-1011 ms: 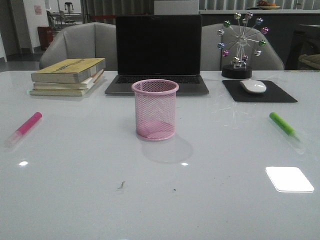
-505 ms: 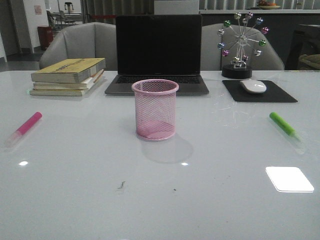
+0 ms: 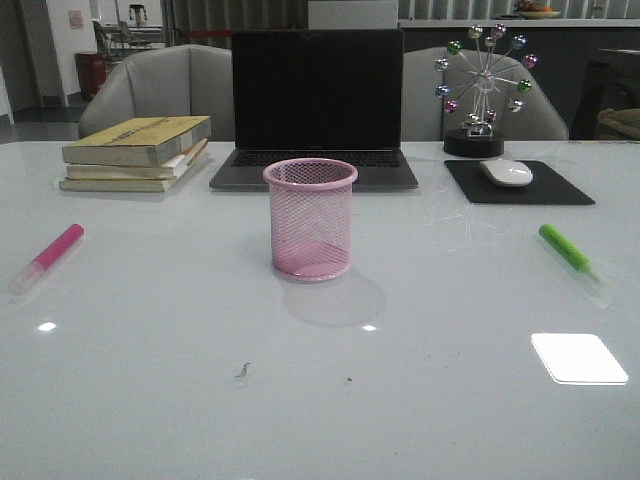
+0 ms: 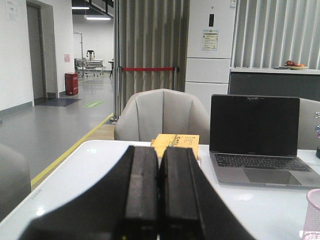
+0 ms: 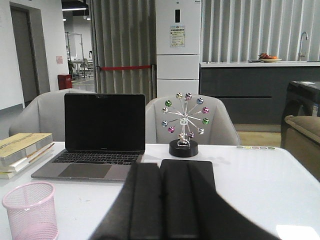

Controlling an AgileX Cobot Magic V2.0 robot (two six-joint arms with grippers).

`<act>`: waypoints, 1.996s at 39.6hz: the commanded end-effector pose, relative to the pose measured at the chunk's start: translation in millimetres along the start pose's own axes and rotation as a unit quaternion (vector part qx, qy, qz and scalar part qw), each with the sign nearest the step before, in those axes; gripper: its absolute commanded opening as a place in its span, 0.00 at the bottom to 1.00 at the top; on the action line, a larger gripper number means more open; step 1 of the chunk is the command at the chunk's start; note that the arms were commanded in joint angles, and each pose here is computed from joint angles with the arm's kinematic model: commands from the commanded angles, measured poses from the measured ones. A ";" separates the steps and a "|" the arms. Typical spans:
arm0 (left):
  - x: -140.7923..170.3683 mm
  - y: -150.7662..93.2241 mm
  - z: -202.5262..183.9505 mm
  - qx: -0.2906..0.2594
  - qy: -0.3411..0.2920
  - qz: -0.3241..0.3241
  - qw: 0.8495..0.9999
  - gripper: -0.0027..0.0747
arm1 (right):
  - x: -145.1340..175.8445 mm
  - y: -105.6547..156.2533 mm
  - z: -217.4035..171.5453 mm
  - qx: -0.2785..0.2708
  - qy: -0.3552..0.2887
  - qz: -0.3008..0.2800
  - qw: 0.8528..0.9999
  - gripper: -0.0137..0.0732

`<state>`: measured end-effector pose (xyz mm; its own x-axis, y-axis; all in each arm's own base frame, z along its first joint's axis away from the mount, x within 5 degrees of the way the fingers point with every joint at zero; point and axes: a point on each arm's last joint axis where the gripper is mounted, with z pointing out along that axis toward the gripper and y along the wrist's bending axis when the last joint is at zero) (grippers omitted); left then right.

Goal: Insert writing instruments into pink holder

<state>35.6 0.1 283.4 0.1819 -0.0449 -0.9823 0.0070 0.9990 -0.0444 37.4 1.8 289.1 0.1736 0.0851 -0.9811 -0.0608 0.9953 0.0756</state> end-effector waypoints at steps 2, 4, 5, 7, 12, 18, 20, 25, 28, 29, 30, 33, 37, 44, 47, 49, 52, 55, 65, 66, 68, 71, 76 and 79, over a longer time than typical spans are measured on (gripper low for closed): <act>-31.6 -1.8 7.3 0.006 -0.042 -0.006 0.999 0.16 | -32.5 2.3 13.0 0.000 -0.028 -0.001 1.000 0.22; -40.5 -2.2 13.6 0.005 -0.040 -0.006 0.999 0.16 | -37.7 2.6 21.6 0.001 -0.020 -0.001 1.000 0.22; -44.1 -2.4 17.0 0.005 -0.038 -0.006 0.999 0.16 | -38.8 2.7 26.1 0.001 -0.014 -0.001 1.000 0.22; -53.9 -2.9 27.0 0.005 -0.037 -0.006 0.999 0.16 | -40.5 2.8 37.8 0.003 0.004 -0.001 1.000 0.22; -66.1 -3.6 58.2 0.005 -0.035 -0.006 0.999 0.16 | -34.5 2.1 65.7 0.006 0.044 -0.001 0.999 0.22; -48.8 -3.2 102.6 0.003 0.015 -0.006 1.000 0.16 | -15.0 0.5 93.0 0.011 0.106 -0.001 0.994 0.22; -36.8 -2.8 118.5 0.001 0.044 -0.006 0.999 0.16 | -7.1 -0.2 101.7 0.012 0.129 -0.001 0.992 0.22; -11.8 -1.8 144.5 -0.001 0.097 -0.006 0.995 0.16 | 12.0 -1.8 121.4 0.016 0.174 0.000 0.985 0.22; 0.3 -1.4 155.1 -0.003 0.119 -0.006 0.993 0.16 | 18.6 -2.4 130.5 0.016 0.179 0.000 0.984 0.22; 4.3 -1.2 158.4 -0.003 0.126 -0.006 0.992 0.16 | 22.2 -2.7 134.4 0.017 0.184 0.000 0.983 0.22; 7.2 -1.1 160.7 -0.003 0.131 -0.006 0.991 0.16 | 24.2 -2.9 137.5 0.017 0.182 -0.001 0.983 0.22; 15.2 -0.8 167.9 -0.004 0.139 -0.006 0.990 0.16 | 32.9 -3.6 147.7 0.017 0.187 -0.001 0.982 0.22; 20.8 -0.6 172.5 -0.004 0.146 -0.006 0.989 0.16 | 45.3 -4.7 157.9 0.018 0.201 -0.001 0.979 0.22; 21.2 -0.6 172.7 -0.004 0.146 -0.006 0.989 0.17 | 59.8 -5.9 164.8 0.021 0.231 0.000 0.973 0.22; 21.2 -0.6 172.7 -0.004 0.146 -0.006 0.989 0.18 | 60.5 -5.9 165.0 0.021 0.233 0.000 0.972 0.23; 21.4 -0.6 172.7 -0.004 0.147 -0.006 0.989 0.22 | 60.6 -5.9 164.9 0.021 0.233 0.000 0.972 0.23; 21.4 -0.6 172.7 -0.004 0.147 -0.008 0.989 0.31 | 61.4 -6.0 164.4 0.022 0.239 0.000 0.971 0.30; 21.4 -0.6 172.7 -0.005 0.147 -0.015 0.989 0.47 | 62.6 -6.1 163.8 0.022 0.246 0.000 0.969 0.41; 18.1 -1.1 170.6 -0.007 0.141 -0.037 0.989 0.75 | 63.5 -6.1 163.3 0.023 0.251 0.002 0.968 0.67; 18.1 -1.1 170.6 -0.007 0.141 -0.037 0.989 0.75 | 63.5 -6.1 163.4 0.023 0.251 0.001 0.968 0.67; 18.1 -1.1 170.6 -0.007 0.141 -0.037 0.989 0.75 | 63.1 -6.1 163.5 0.023 0.249 0.001 0.968 0.67; 18.1 -1.1 170.6 -0.007 0.141 -0.037 0.989 0.75 | 61.8 -6.0 164.3 0.022 0.241 0.001 0.970 0.67; 18.5 -1.0 170.9 -0.007 0.142 -0.037 0.989 0.75 | 58.2 -5.8 166.1 0.021 0.219 0.001 0.975 0.67; 20.1 -1.0 171.8 -0.008 0.145 -0.037 0.989 0.75 | 56.6 -5.7 166.8 0.020 0.210 0.001 0.978 0.67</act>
<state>204.8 -0.2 273.9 -0.2365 -0.1013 -0.9663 -0.0224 0.9949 -0.0988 205.1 9.3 240.0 -0.3948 0.0661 -0.9164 -0.0114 0.9970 0.0768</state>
